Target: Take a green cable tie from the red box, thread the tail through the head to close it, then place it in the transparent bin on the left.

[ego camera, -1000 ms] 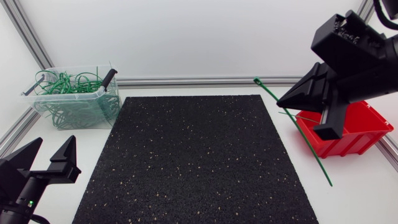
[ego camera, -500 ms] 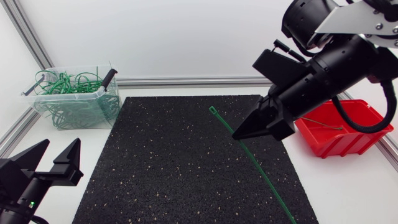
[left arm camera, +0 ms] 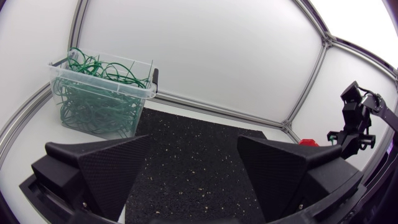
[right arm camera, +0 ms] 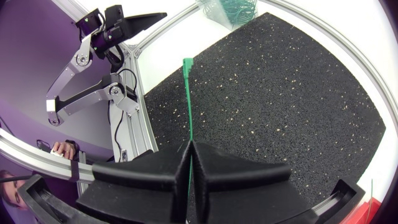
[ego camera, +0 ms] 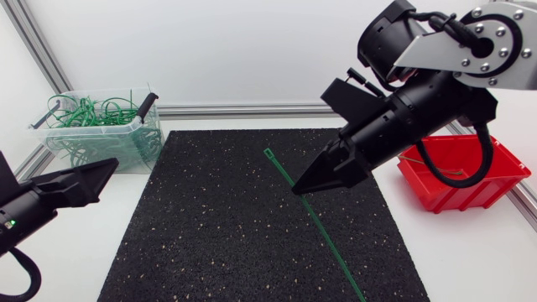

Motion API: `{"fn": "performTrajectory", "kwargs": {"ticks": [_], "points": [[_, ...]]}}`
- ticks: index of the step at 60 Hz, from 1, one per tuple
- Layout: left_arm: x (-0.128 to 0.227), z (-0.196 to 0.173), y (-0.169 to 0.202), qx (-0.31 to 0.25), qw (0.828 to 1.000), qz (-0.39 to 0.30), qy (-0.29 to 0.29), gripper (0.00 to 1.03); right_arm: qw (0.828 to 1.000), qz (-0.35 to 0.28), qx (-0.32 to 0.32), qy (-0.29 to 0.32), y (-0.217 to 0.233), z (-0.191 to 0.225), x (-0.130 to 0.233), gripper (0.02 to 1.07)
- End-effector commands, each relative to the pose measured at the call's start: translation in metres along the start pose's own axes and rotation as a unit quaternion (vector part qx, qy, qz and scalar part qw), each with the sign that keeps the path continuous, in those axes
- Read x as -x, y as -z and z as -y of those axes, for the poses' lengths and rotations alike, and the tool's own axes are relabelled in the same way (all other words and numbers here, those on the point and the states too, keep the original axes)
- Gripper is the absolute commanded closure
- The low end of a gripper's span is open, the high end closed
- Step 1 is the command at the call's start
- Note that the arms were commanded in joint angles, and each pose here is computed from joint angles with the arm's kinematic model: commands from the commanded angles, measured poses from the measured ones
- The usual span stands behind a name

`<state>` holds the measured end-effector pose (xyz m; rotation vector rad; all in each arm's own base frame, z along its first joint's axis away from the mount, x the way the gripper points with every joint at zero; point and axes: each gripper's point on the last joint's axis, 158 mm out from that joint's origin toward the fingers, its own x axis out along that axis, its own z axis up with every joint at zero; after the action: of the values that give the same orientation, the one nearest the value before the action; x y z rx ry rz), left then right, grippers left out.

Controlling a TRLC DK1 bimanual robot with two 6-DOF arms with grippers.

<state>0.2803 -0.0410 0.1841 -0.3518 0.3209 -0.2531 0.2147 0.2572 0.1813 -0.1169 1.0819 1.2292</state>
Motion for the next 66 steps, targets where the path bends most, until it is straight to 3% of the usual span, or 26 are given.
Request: {"fn": "performTrajectory", "kwargs": {"ticks": [1, 10, 18, 22, 27, 33, 39, 55, 66], "points": [[-0.002, 0.006, -0.015, 0.028, 0.999, -0.004, 0.014, 0.04, 0.999, -0.014, -0.027, -0.015, 0.011, 0.001, -0.012, 1.01], [-0.01, 0.02, -0.018, 0.027, 0.998, -0.033, 0.05, 0.04, 0.999, -0.004, -0.039, -0.033, 0.009, 0.001, -0.012, 1.01], [-0.019, 0.043, -0.011, 0.026, 0.992, -0.069, 0.104, 0.28, 0.997, 0.007, -0.044, -0.066, 0.005, -0.006, -0.014, 1.01], [-0.026, 0.058, -0.003, 0.021, 0.986, -0.093, 0.135, 0.28, 0.995, 0.012, -0.054, -0.083, 0.003, -0.007, -0.015, 1.01], [-0.028, 0.069, -0.006, 0.007, 0.984, -0.083, 0.158, 0.27, 0.993, 0.025, -0.06, -0.097, -0.001, -0.005, -0.014, 1.01], [-0.028, 0.086, -0.006, 0.025, 0.975, -0.1, 0.197, 0.03, 0.991, 0.035, -0.066, -0.114, -0.005, -0.005, -0.013, 1.01], [-0.023, 0.112, -0.006, 0.014, 0.964, -0.11, 0.243, 0.03, 0.99, 0.041, -0.064, -0.12, -0.006, -0.004, -0.015, 1.01], [-0.006, 0.201, 0.019, -0.024, 0.913, -0.157, 0.376, 0.03, 0.984, 0.054, -0.06, -0.161, -0.007, -0.015, -0.019, 1.01], [-0.002, 0.233, 0.02, -0.024, 0.893, -0.172, 0.416, 0.03, 0.977, 0.076, -0.06, -0.189, -0.012, -0.022, -0.01, 1.01]]}}
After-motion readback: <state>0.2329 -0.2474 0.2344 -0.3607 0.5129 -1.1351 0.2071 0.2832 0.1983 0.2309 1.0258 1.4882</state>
